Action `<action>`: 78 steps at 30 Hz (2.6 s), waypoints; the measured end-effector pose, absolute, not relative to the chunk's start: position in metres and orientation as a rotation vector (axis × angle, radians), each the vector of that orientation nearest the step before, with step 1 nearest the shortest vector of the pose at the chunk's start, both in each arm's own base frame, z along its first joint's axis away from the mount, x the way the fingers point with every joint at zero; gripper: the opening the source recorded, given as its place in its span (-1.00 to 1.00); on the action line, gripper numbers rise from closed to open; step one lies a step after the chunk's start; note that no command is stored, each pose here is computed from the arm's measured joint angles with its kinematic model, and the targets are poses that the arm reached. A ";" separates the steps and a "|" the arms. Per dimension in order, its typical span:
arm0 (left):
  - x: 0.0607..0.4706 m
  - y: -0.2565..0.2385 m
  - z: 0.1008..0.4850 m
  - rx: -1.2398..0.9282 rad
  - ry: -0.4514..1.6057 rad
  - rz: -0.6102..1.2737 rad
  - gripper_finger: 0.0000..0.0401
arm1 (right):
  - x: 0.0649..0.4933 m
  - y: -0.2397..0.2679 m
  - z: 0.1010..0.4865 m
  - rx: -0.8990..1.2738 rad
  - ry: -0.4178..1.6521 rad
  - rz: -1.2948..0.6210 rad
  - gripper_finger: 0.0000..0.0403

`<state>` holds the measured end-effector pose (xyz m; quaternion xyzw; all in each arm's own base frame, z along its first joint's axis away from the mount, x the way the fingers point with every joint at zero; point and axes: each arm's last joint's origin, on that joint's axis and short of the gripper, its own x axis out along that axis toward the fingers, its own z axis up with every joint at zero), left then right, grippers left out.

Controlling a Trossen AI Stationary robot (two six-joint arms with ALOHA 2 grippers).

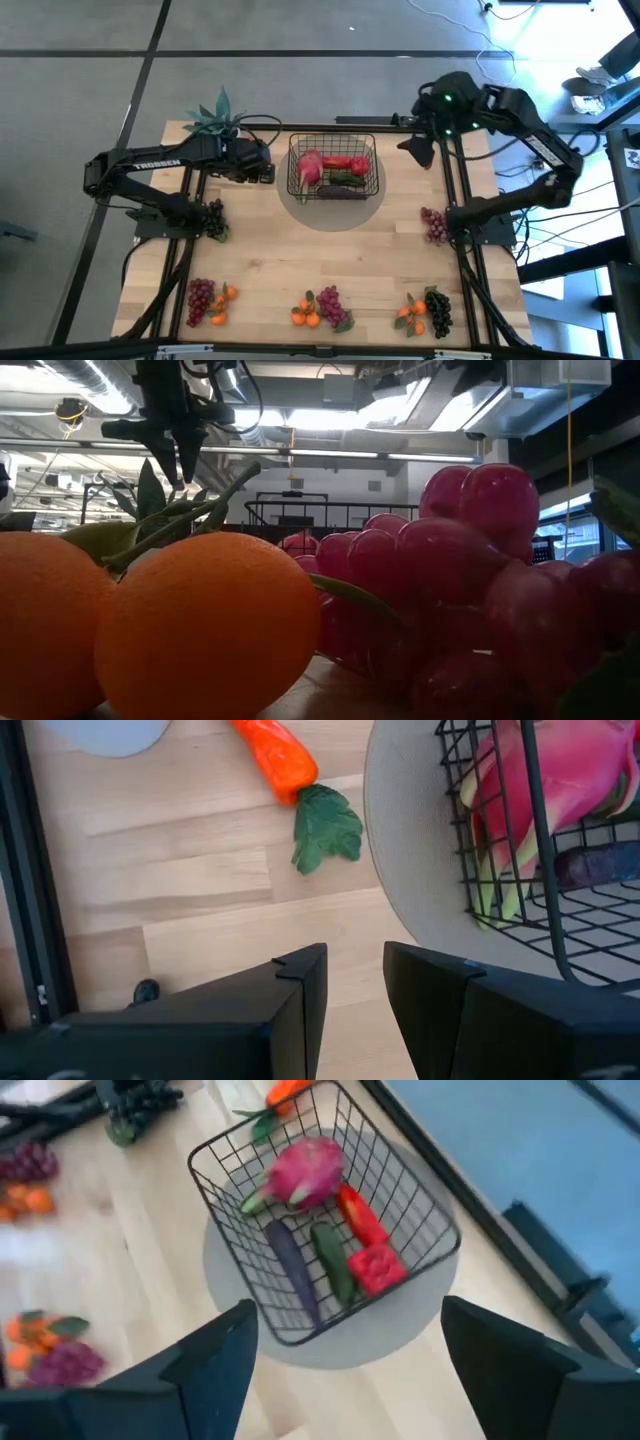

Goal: Build produce basket
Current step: Put the dark red chili pepper into the black wire basket

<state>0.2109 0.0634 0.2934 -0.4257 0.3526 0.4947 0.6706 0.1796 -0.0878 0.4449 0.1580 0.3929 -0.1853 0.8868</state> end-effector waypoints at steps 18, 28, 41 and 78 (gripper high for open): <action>0.213 0.064 0.294 -0.930 0.793 1.084 -0.55 | 0.133 -0.058 0.385 0.660 0.836 -0.673 0.48; 0.213 0.064 0.294 -0.930 0.792 1.083 -0.55 | 0.136 -0.052 0.346 0.772 0.971 -0.681 0.48; 0.213 0.064 0.294 -0.932 0.790 1.083 -0.55 | 0.147 -0.068 0.302 0.734 0.988 -1.094 0.48; 0.219 0.060 0.296 -0.987 0.782 0.990 -0.55 | 0.154 -0.227 0.160 0.758 1.316 -1.431 0.48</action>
